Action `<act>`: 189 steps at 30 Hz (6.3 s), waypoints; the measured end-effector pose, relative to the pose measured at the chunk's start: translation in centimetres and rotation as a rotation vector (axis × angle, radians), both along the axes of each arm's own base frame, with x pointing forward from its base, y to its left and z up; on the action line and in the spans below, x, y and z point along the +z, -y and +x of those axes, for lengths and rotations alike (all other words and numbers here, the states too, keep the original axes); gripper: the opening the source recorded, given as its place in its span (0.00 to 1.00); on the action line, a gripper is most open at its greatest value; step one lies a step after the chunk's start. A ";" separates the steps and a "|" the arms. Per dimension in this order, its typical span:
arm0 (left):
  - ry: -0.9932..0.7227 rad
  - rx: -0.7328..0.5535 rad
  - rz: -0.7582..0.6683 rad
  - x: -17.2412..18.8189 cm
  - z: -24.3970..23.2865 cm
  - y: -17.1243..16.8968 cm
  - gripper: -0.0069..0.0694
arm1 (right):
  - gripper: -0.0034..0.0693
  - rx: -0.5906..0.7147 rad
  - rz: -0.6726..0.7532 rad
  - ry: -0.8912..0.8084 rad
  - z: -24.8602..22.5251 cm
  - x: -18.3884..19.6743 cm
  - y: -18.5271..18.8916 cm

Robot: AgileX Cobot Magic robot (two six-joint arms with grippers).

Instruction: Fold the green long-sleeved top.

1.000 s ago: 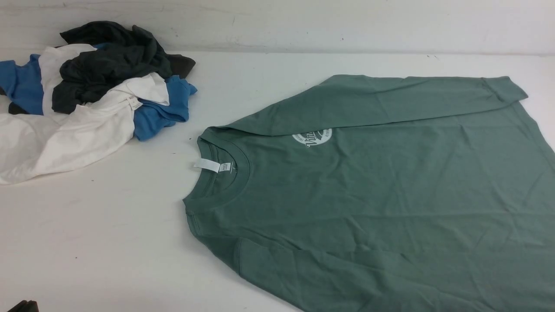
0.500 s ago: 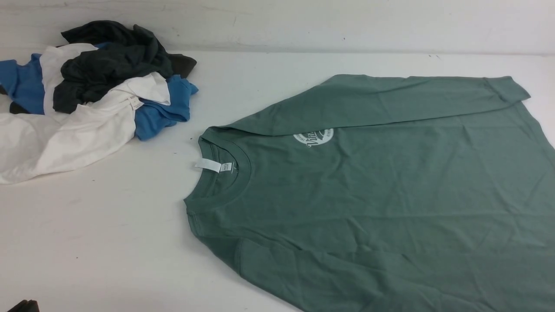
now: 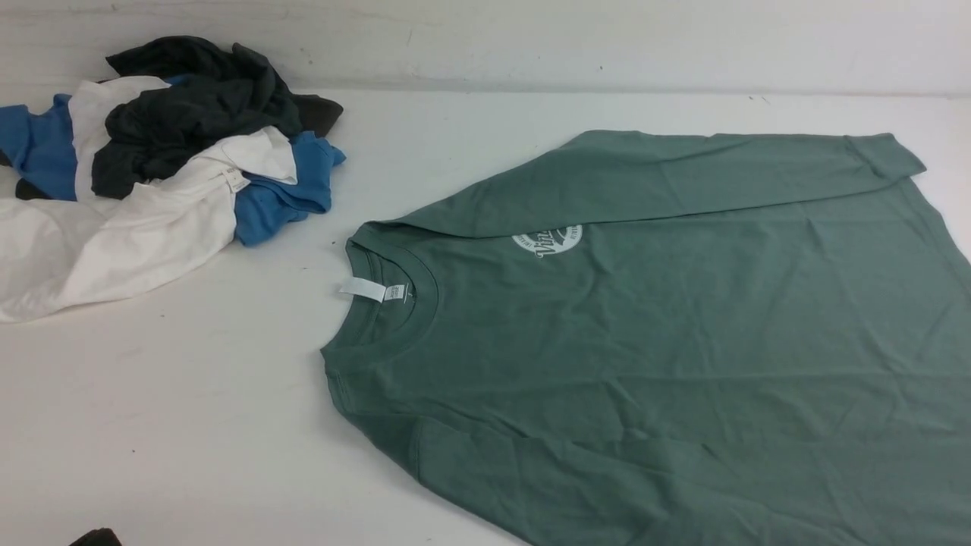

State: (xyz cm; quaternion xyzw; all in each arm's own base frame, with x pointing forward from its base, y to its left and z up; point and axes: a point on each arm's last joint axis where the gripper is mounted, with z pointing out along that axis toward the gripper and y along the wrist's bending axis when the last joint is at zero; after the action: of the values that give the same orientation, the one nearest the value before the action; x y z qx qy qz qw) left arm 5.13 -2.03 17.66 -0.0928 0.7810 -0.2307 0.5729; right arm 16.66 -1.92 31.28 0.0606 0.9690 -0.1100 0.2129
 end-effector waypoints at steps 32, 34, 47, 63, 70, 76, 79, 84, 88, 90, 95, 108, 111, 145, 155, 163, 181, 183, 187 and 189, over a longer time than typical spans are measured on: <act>0.054 -0.035 -0.292 1.3 0.0 0.8 0.08 | 0.46 -0.131 0.130 -0.371 11.0 -15.8 11.9; 0.055 -0.035 -0.292 1.3 0.0 0.7 0.08 | 0.48 -0.128 0.131 -0.381 11.3 -16.3 12.0; 0.060 -0.032 -0.290 1.3 0.0 0.7 0.08 | 0.32 -0.098 0.141 -0.415 11.7 -16.7 12.1; 0.038 -0.057 -0.288 1.1 -0.1 0.9 0.08 | 0.06 -0.135 0.148 -0.332 7.5 -8.1 8.5; 0.042 -0.057 -0.280 1.1 -0.1 0.9 0.08 | 0.06 -0.100 0.070 -0.078 8.7 -3.3 8.1; 0.103 0.014 -0.285 1.6 0.2 0.3 0.08 | 0.06 -0.016 -0.003 0.127 14.7 1.6 8.7; 0.124 0.039 -0.290 1.8 0.3 0.0 0.08 | 0.06 0.031 -0.018 0.151 17.9 1.7 8.6; 0.133 0.035 -0.301 3.3 0.4 0.1 0.08 | 0.06 0.081 -0.017 0.159 23.5 -0.8 8.3; 0.012 -0.017 -0.301 5.1 1.5 0.8 0.08 | 0.09 0.100 -0.010 0.113 28.0 -5.6 8.7; -0.086 -0.065 -0.281 5.9 2.4 1.4 0.08 | 0.16 0.098 -0.013 0.080 29.5 -8.0 9.1; -0.355 -0.224 -0.124 7.7 5.8 2.8 0.08 | 0.49 0.034 -0.010 0.034 31.0 -9.8 9.8; -0.831 -0.448 0.085 8.3 18.7 4.3 0.23 | 0.47 -0.040 0.131 0.127 29.3 0.8 8.4; -0.914 -0.445 0.075 6.3 21.1 4.5 0.33 | 0.28 -0.020 0.161 0.163 28.1 2.8 7.8; -0.987 -0.363 0.002 -2.8 31.2 8.2 0.47 | 0.03 0.008 0.283 -0.005 18.6 1.9 4.8; -1.042 -0.450 0.203 -2.6 30.2 7.4 0.11 | 0.03 0.040 0.259 0.029 15.9 3.6 4.3; -1.295 -0.460 0.493 -0.8 25.5 4.5 0.11 | 0.03 0.042 0.199 0.054 8.7 4.8 3.2; -1.419 -0.315 0.565 -0.7 23.3 2.9 0.42 | 0.04 0.042 0.410 0.001 14.2 0.7 2.7; -1.424 -0.308 0.561 -0.7 23.3 2.9 0.48 | 0.05 0.040 0.422 0.010 16.5 0.0 3.1; -1.427 -0.301 0.557 -0.1 23.6 3.0 0.59 | 0.12 0.090 0.390 0.053 22.0 -1.9 3.8; -1.423 -0.298 0.556 0.3 23.9 3.0 0.60 | 0.15 0.119 0.374 0.066 24.0 -2.6 4.0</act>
State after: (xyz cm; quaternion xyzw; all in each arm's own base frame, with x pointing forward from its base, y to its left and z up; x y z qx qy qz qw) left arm 29.05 -5.04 17.97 0.0345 0.9942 0.0139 -0.1010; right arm 40.66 -5.92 28.66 0.0451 0.9669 0.0867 0.2358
